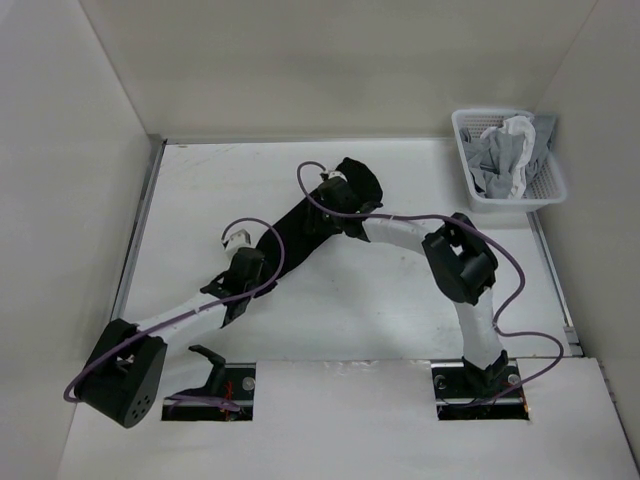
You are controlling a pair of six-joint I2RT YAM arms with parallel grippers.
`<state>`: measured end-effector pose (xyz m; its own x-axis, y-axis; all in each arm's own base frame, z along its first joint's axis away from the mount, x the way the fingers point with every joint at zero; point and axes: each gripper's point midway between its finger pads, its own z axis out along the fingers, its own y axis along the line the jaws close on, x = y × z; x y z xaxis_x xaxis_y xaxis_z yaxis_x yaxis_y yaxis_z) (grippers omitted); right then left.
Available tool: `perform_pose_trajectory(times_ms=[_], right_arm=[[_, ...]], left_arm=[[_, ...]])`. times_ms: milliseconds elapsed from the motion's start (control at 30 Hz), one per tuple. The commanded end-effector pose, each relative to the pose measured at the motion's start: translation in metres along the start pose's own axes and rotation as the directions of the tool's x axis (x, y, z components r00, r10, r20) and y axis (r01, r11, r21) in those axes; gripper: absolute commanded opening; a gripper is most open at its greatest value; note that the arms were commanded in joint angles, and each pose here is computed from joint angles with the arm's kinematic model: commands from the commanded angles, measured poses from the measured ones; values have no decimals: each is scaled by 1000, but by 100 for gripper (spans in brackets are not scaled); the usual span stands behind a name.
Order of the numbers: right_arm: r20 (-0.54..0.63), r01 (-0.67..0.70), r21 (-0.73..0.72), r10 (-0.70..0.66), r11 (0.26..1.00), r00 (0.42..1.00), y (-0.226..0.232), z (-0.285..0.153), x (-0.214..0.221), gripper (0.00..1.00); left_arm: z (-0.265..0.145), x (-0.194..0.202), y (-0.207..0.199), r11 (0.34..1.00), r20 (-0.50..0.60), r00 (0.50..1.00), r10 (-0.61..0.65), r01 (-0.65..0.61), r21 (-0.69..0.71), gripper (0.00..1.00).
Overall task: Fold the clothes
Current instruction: Flatten the tank top out
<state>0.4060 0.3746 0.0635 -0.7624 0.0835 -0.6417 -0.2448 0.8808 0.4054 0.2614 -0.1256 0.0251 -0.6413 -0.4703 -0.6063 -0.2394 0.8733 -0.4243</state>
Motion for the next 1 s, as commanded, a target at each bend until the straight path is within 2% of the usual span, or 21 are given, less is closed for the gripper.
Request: perform_pose_trajectory(times_ms=[0, 100, 200, 300, 367, 500, 633, 800, 967], right_arm=[[27, -6, 38, 5, 999, 1000, -1, 5, -15, 56], [39, -22, 79, 19, 997, 999, -6, 10, -19, 50], [16, -24, 127, 23, 992, 1000, -12, 17, -18, 40], [11, -32, 137, 31, 990, 999, -12, 19, -18, 18], [77, -60, 129, 50, 990, 996, -10, 7, -31, 10], [236, -78, 79, 57, 994, 970, 0, -48, -69, 6], [357, -76, 26, 62, 997, 932, 0, -125, -92, 4], [465, -66, -30, 72, 997, 883, -13, -222, -84, 4], [516, -115, -110, 156, 987, 843, -29, -289, -60, 4]], left_arm=[[-8, -23, -17, 997, 67, 997, -38, 34, 70, 7], [-13, -25, -19, 993, 66, 996, -63, 56, 102, 6], [-16, -27, -19, 989, 61, 994, -89, 81, 125, 5], [-19, -34, -20, 984, 65, 992, -113, 102, 149, 5], [-21, -45, -19, 978, 83, 986, -146, 132, 160, 4], [-35, -86, -32, 947, 146, 956, -252, 213, 241, 2], [-63, -124, -70, 886, 174, 924, -339, 253, 388, 1], [-116, -163, -101, 800, 202, 880, -429, 267, 538, 1], [-158, -197, -112, 735, 231, 830, -508, 278, 618, 1]])
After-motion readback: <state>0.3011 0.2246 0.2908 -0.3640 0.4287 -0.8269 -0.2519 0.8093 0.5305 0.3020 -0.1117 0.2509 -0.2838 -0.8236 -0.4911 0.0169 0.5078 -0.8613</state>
